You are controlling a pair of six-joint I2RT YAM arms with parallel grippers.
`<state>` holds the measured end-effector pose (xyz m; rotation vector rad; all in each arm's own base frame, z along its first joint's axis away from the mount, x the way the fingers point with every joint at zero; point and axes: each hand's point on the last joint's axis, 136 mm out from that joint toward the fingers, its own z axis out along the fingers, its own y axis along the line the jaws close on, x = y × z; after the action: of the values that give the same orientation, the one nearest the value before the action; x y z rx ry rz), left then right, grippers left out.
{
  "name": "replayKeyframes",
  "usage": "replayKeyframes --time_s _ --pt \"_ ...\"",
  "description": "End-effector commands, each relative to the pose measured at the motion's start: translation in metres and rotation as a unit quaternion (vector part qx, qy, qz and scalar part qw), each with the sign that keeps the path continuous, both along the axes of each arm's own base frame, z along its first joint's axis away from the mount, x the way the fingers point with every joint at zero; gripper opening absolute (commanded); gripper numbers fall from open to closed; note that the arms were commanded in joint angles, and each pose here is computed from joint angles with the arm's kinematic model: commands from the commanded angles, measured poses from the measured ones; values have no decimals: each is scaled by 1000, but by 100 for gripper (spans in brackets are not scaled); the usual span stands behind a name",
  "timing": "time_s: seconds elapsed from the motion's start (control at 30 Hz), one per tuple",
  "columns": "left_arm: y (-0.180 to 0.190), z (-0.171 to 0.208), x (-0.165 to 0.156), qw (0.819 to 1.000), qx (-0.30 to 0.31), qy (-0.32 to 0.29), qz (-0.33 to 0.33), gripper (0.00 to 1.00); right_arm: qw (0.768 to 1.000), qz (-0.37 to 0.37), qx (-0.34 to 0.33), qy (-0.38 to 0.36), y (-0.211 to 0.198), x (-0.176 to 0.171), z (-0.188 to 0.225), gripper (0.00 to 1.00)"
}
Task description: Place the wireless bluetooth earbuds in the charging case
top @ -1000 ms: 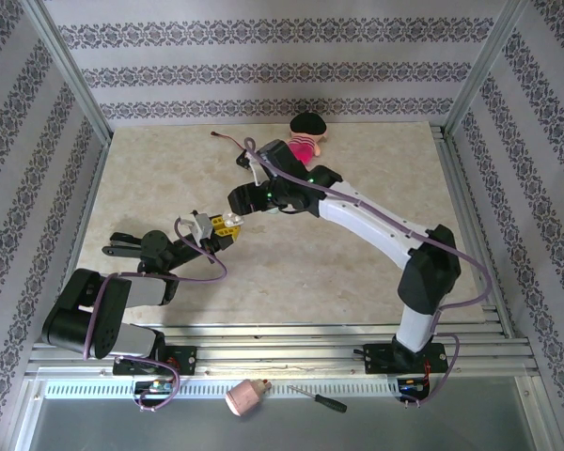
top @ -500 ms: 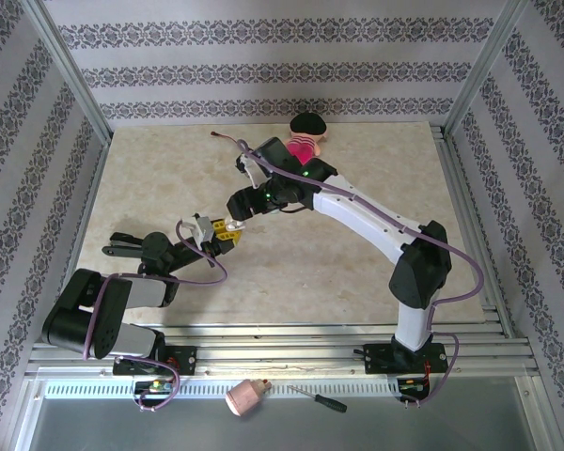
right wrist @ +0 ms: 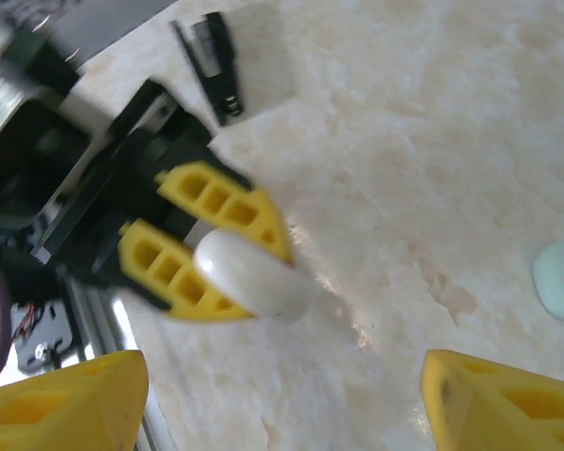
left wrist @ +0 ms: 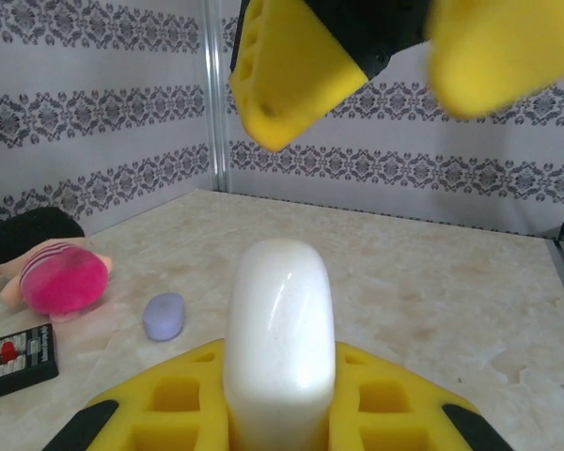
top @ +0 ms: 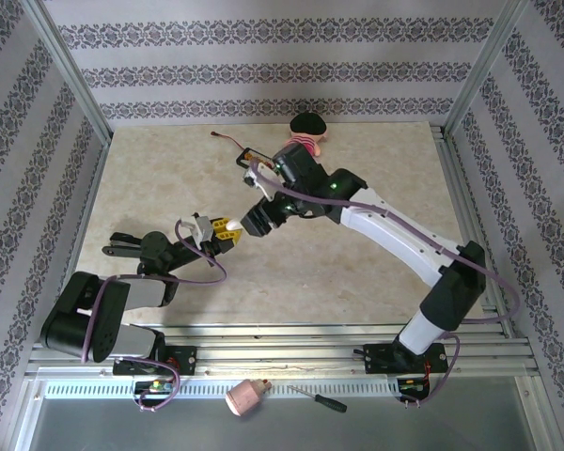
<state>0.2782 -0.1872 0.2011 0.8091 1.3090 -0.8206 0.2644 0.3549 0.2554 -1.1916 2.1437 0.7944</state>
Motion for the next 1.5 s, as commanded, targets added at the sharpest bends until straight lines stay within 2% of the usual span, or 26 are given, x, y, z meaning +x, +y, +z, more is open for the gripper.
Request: replayKeyframes --time_s 0.0,0.03,0.1,0.13,0.33,0.4,0.5,0.7,0.73,0.87,0.93,1.1,1.17,1.23,1.33,1.47 --pt "-8 11 -10 999 1 -14 -39 3 980 164 25 -112 0 -31 7 74" --pt "-9 11 -12 999 1 -13 -46 3 974 178 29 -135 0 -31 7 68" --pt "-12 12 -15 998 -1 -8 -63 4 970 168 34 -172 2 -19 8 49" --pt "-13 12 -17 998 -1 -6 -70 4 967 174 38 -181 3 -17 9 47" --pt "-16 14 -23 996 -5 -4 -89 4 956 239 58 -158 12 -29 5 48" --pt "-16 13 -24 996 -5 -3 -91 4 955 248 59 -151 14 -29 2 47" --pt "-16 14 -23 996 -5 -4 -91 4 956 256 56 -133 18 -29 -5 40" --pt "-16 13 -23 996 -4 -2 -92 4 959 254 38 -119 22 -19 -19 38" --pt "-17 14 -23 996 -5 -3 -92 4 960 253 36 -116 23 -17 -22 35" --pt "-16 16 -23 996 -6 -5 -91 4 963 245 26 -111 22 -10 -28 33" --pt "-16 16 -23 996 -6 -4 -90 4 964 241 25 -107 20 -7 -31 26" --pt "-16 13 -21 996 -4 1 -86 5 966 237 27 -104 18 -5 -30 18" --pt "-15 13 -18 997 -5 3 -77 19 967 228 30 -108 16 -2 -28 18" --pt "-13 11 -14 998 -3 4 -62 38 971 209 37 -113 13 3 -25 18" --pt "-7 1 -4 1000 11 0 -20 70 981 134 63 -126 11 28 -21 17" --pt "2 -12 7 998 50 -1 31 90 992 -2 78 -94 -7 68 -27 16"
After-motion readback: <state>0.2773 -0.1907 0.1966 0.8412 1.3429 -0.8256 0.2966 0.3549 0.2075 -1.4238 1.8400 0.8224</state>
